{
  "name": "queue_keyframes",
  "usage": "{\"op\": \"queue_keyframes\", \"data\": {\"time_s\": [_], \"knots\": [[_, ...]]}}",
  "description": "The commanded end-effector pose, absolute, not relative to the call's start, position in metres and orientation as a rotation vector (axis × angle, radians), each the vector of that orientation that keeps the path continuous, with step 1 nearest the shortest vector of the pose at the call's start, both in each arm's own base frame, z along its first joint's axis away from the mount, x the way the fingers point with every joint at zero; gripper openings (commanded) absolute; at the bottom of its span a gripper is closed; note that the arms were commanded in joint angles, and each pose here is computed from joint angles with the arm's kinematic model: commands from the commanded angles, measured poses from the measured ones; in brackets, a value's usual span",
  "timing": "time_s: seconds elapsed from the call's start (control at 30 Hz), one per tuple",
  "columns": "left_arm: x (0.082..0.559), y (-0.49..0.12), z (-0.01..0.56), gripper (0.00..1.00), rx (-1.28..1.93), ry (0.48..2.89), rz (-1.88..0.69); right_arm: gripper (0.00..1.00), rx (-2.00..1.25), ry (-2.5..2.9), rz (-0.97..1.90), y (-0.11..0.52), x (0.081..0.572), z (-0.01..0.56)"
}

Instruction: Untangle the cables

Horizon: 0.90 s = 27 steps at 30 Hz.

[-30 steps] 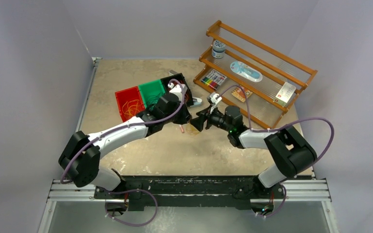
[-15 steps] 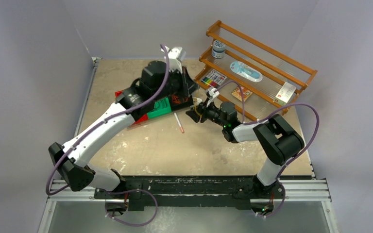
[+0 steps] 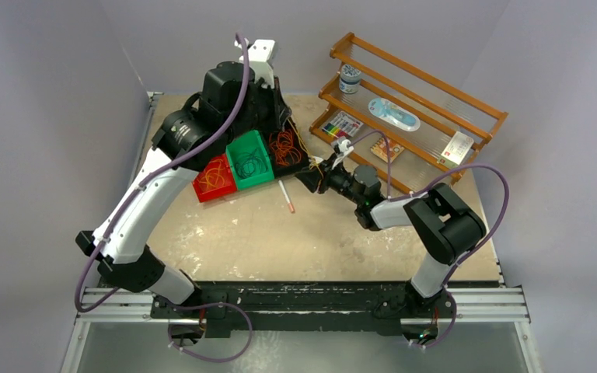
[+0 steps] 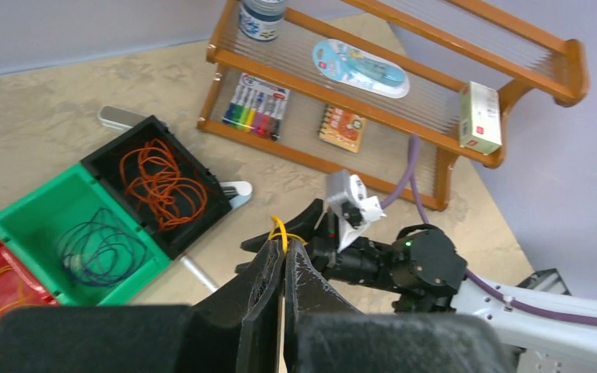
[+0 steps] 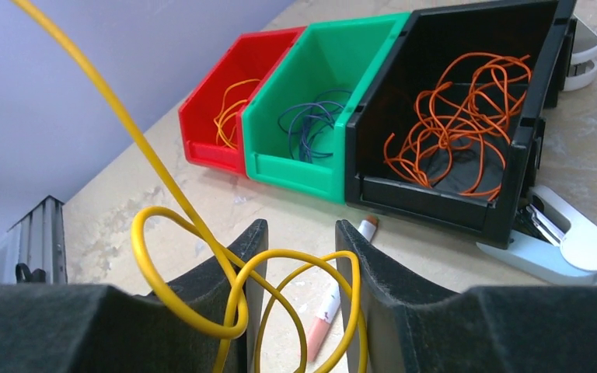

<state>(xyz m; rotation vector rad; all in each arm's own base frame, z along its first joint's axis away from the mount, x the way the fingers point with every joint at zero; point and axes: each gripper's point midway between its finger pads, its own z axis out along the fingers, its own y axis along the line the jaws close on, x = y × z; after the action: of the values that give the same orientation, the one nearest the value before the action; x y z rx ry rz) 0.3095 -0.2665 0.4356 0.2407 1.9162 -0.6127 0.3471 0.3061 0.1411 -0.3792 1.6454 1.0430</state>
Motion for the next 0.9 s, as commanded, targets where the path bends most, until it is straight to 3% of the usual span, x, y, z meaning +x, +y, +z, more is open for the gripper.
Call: {"op": "queue_keyframes", "data": {"time_s": [0.0,0.13,0.33,0.67,0.87], "knots": [[0.310,-0.207,0.552,0.00,0.054,1.588,-0.518,0.32,-0.340,1.811,0.983,0.290,0.338,0.087],[0.305,-0.189,0.569,0.00,0.022,1.541,-0.476,0.49,-0.327,1.822,1.013,0.288,0.329,0.080],[0.303,-0.200,0.553,0.00,0.072,1.568,-0.508,0.61,-0.387,1.735,1.067,0.292,0.319,0.108],[0.301,-0.197,0.540,0.00,0.080,1.590,-0.491,0.62,-0.412,1.647,0.978,0.282,0.323,0.155],[0.298,-0.204,0.529,0.00,0.101,1.601,-0.532,0.66,-0.560,1.368,0.909,0.273,0.304,0.234]]}}
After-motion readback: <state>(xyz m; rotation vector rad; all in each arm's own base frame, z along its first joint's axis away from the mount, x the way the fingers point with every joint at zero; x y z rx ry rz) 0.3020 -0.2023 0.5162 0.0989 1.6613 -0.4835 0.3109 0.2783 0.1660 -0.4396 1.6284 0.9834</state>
